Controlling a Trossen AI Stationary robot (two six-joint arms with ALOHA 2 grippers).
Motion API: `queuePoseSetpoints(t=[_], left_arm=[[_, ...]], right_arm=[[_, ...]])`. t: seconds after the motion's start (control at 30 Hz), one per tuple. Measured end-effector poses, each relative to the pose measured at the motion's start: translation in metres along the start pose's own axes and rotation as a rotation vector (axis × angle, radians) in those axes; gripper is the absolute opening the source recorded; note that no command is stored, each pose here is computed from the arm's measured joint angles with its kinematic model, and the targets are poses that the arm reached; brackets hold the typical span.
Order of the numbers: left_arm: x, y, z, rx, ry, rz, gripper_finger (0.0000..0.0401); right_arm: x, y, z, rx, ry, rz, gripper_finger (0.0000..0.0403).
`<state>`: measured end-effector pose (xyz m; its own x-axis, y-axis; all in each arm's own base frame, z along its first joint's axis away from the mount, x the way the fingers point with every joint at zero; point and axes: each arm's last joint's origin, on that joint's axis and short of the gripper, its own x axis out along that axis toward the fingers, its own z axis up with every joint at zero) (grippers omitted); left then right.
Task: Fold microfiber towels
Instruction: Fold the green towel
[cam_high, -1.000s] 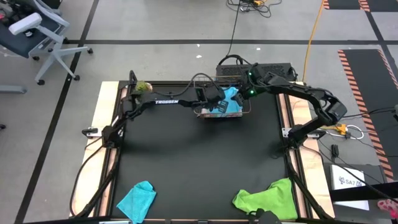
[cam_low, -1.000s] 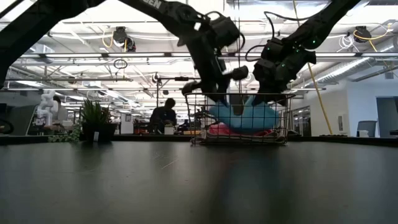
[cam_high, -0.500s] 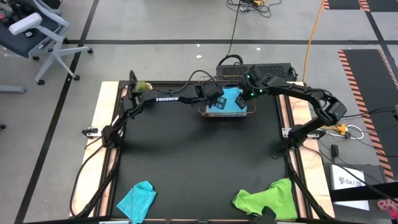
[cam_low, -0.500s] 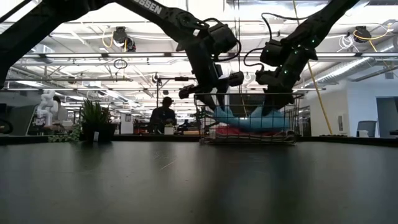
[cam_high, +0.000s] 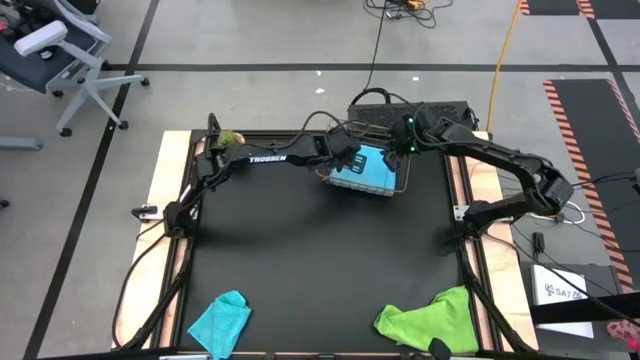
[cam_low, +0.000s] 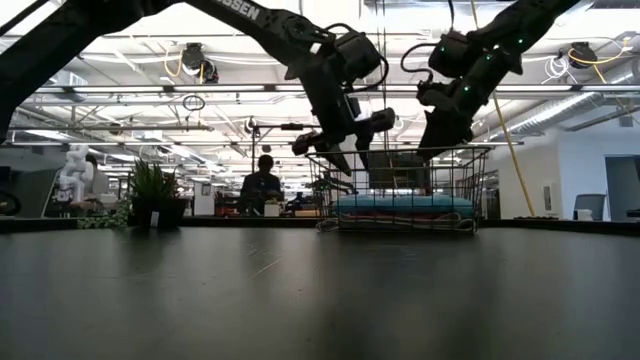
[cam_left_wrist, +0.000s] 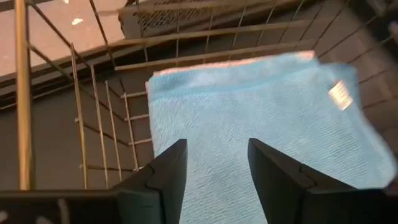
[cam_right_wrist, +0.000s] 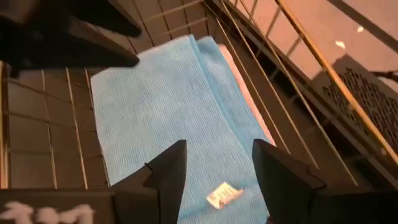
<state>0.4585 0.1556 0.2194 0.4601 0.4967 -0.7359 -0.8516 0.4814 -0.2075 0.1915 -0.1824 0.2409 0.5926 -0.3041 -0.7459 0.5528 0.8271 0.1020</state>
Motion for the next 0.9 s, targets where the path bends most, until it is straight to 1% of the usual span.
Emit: queuePoseSetpoints(t=[0.13, 0.2, 0.3, 0.37, 0.43, 0.5, 0.53, 0.6, 0.63, 0.67, 0.73, 0.83, 0.9], left_arm=[[-0.012, -0.006, 0.005, 0.010, -0.039, -0.038, 0.0174], [-0.028, -0.010, 0.011, 0.032, -0.067, -0.070, 0.0175], [-0.067, -0.019, 0.018, 0.079, -0.145, -0.102, 0.0175], [-0.101, -0.026, 0.020, 0.118, -0.208, -0.108, 0.0175], [-0.137, -0.035, 0.017, 0.160, -0.281, -0.115, 0.0175], [-0.167, -0.044, 0.008, 0.218, -0.334, -0.112, 0.0175], [-0.185, -0.048, 0.004, 0.235, -0.362, -0.127, 0.0175], [-0.207, -0.055, -0.009, 0.271, -0.384, -0.131, 0.0175], [-0.220, -0.058, -0.014, 0.277, -0.396, -0.147, 0.0175], [-0.227, -0.060, -0.023, 0.297, -0.388, -0.139, 0.0175], [-0.239, -0.066, -0.039, 0.300, -0.385, -0.140, 0.0175], [-0.250, -0.068, -0.068, 0.329, -0.334, -0.090, 0.0175], [-0.253, -0.067, -0.085, 0.326, -0.283, -0.058, 0.0175]], right_arm=[[-0.010, 0.006, 0.002, -0.004, -0.036, 0.013, 0.0179], [-0.017, 0.012, 0.002, -0.019, -0.043, 0.026, 0.0176], [-0.031, 0.027, -0.001, -0.056, -0.051, 0.061, 0.0169], [-0.041, 0.040, -0.005, -0.087, -0.038, 0.094, 0.0163], [-0.053, 0.054, -0.009, -0.108, -0.042, 0.133, 0.0155], [-0.063, 0.067, -0.014, -0.131, -0.045, 0.177, 0.0146], [-0.067, 0.073, -0.016, -0.149, -0.045, 0.196, 0.0141], [-0.071, 0.084, -0.022, -0.171, -0.012, 0.233, 0.0128], [-0.071, 0.088, -0.024, -0.163, 0.004, 0.244, 0.0120], [-0.069, 0.092, -0.027, -0.154, 0.021, 0.260, 0.0109], [-0.061, 0.100, -0.036, -0.147, 0.072, 0.295, 0.0080], [-0.041, 0.112, -0.054, -0.155, 0.133, 0.342, 0.0024], [-0.030, 0.115, -0.065, -0.163, 0.146, 0.352, 0.0008]])
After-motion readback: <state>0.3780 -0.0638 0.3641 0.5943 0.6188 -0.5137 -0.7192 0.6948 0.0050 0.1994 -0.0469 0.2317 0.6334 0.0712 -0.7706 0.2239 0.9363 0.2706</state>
